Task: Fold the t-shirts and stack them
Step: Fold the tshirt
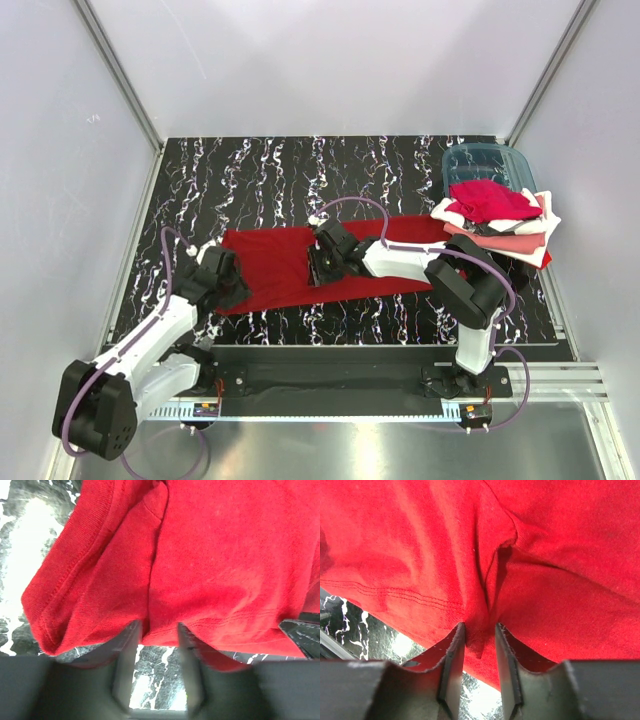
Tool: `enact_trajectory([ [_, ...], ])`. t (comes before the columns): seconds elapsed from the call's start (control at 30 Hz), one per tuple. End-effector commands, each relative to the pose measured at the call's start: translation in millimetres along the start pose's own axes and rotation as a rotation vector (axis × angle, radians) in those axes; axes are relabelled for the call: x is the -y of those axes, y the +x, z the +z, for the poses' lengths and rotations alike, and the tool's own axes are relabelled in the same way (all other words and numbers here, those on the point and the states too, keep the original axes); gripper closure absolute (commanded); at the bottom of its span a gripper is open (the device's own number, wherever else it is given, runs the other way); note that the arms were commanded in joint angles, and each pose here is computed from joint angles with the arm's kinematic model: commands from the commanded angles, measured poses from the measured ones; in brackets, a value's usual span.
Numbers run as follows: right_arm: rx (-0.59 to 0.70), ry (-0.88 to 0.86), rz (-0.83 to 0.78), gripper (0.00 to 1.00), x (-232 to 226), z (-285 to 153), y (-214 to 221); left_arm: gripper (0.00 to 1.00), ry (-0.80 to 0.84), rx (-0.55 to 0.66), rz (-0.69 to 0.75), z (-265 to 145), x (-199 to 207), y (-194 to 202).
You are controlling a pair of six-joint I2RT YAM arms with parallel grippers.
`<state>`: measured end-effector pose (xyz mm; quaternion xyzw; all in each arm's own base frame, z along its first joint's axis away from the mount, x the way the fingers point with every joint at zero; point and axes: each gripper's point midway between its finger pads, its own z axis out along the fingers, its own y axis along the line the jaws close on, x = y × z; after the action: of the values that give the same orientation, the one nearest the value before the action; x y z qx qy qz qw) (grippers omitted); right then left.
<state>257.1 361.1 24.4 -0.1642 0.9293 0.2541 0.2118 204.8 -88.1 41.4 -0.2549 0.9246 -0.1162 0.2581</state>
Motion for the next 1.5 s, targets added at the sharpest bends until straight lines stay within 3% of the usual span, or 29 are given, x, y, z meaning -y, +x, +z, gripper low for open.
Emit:
enact_trajectory([
  [0.0,0.018,-0.012,0.007,0.67,-9,-4,-12,0.67,0.036,0.005,0.012,3,9,0],
  [0.17,0.024,-0.026,0.003,0.77,-12,-7,-12,0.78,0.053,-0.013,0.027,9,14,3],
  [0.2,0.02,-0.026,0.004,0.79,-11,-8,-11,0.85,0.046,-0.017,0.029,10,14,3],
  [0.23,0.018,-0.033,0.004,0.81,-13,-8,-10,0.85,0.044,-0.019,0.032,10,15,3],
  [0.3,0.017,-0.042,0.003,0.85,-15,-9,-10,1.0,0.041,-0.015,0.037,10,14,2],
  [0.37,0.012,-0.062,0.003,0.93,-18,-10,-10,1.0,0.051,0.001,0.036,6,16,-2],
  [0.53,0.004,-0.175,0.004,0.99,-38,-19,-6,1.0,0.043,0.073,0.01,-15,12,-15],
  [0.77,-0.033,-0.291,0.041,0.97,-57,-31,4,1.0,0.048,0.105,0.004,-39,12,-24],
  [0.97,-0.05,-0.299,0.07,0.86,-56,-36,13,1.0,-0.011,0.1,-0.019,-40,0,-21],
  [1.0,-0.052,-0.281,0.074,0.81,-53,-37,14,0.91,-0.023,0.121,-0.037,-42,-1,-25],
  [1.03,-0.026,-0.241,0.072,0.64,-47,-37,10,0.79,-0.038,0.125,-0.046,-43,-5,-25],
  [1.07,-0.001,-0.232,0.067,0.6,-46,-43,6,0.7,-0.033,0.142,-0.057,-46,-5,-27],
  [1.1,0.018,-0.216,0.058,0.58,-43,-46,3,0.59,-0.022,0.149,-0.059,-47,-5,-28],
  [1.23,0.12,-0.114,0.056,0.57,-26,-60,-12,0.38,0.02,0.17,-0.076,-48,-4,-26],
  [1.47,0.185,0.06,0.078,0.57,2,-66,-24,0.35,0.085,0.069,-0.132,-28,-1,4],
])
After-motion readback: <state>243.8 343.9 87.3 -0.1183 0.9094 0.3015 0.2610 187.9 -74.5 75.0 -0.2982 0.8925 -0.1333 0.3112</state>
